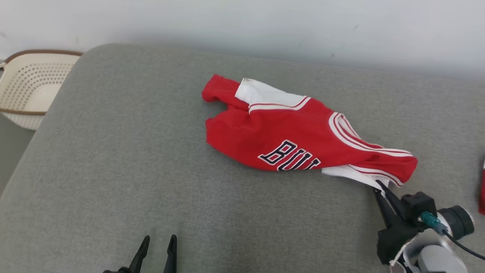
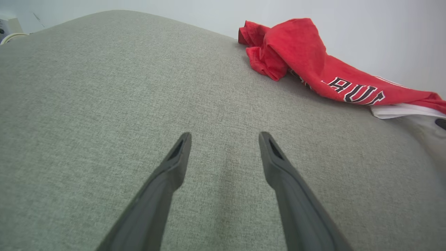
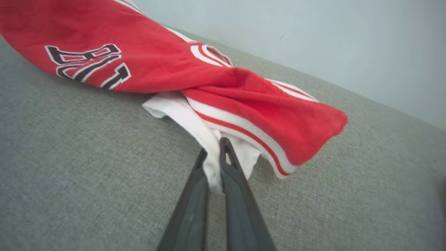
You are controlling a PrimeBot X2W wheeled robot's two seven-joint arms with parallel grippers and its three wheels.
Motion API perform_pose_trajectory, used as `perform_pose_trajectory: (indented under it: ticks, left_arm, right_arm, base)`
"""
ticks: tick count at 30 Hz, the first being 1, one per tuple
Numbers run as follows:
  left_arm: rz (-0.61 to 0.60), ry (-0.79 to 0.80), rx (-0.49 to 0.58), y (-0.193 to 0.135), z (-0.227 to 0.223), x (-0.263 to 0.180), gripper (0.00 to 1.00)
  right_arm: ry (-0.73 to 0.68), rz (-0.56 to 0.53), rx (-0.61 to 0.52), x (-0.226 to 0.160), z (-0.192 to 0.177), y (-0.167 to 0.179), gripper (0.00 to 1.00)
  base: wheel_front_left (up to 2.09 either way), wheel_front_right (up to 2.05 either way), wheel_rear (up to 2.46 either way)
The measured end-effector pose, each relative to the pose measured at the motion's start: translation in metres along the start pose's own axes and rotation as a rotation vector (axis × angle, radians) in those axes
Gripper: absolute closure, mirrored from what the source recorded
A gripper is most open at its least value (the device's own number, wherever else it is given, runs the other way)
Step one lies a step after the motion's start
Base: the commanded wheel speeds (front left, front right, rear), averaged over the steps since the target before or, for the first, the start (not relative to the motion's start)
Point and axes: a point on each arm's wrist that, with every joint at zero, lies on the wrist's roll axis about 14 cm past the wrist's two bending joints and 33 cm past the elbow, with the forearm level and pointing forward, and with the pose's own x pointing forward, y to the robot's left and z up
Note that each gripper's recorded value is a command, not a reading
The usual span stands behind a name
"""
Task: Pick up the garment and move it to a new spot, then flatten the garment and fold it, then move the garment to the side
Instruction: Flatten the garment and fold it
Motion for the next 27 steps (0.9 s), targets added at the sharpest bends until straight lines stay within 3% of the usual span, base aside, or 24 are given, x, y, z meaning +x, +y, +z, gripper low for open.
perform_pose_trajectory:
  ticks: [8,11,18,20,27]
  left_arm:
    - [-0.068,0.003,-0.005,-0.021,-0.002,0.003,0.0]
    - [-0.102,0.001,-0.008,-0.032,-0.001,0.006,0.0]
    - [-0.144,-0.011,-0.009,-0.045,0.002,0.008,0.0]
    - [-0.144,-0.013,-0.008,-0.045,0.003,0.009,0.0]
    - [-0.183,-0.042,0.001,-0.055,0.012,0.019,0.0]
  right_arm:
    - [-0.203,-0.081,-0.039,-0.044,0.059,-0.044,1.0]
    - [-0.234,-0.075,-0.036,-0.057,0.068,-0.04,1.0]
    - [-0.107,0.059,0.003,-0.084,0.03,0.002,1.0]
    - [-0.008,0.131,0.042,-0.099,0.003,0.022,1.0]
    - [0.122,0.128,0.106,-0.126,-0.029,0.013,1.0]
  base:
    - [0.0,0.0,0.0]
    - [0.0,0.0,0.0]
    - [0.0,0.0,0.0]
    - [0.0,0.0,0.0]
    - [0.0,0.0,0.0]
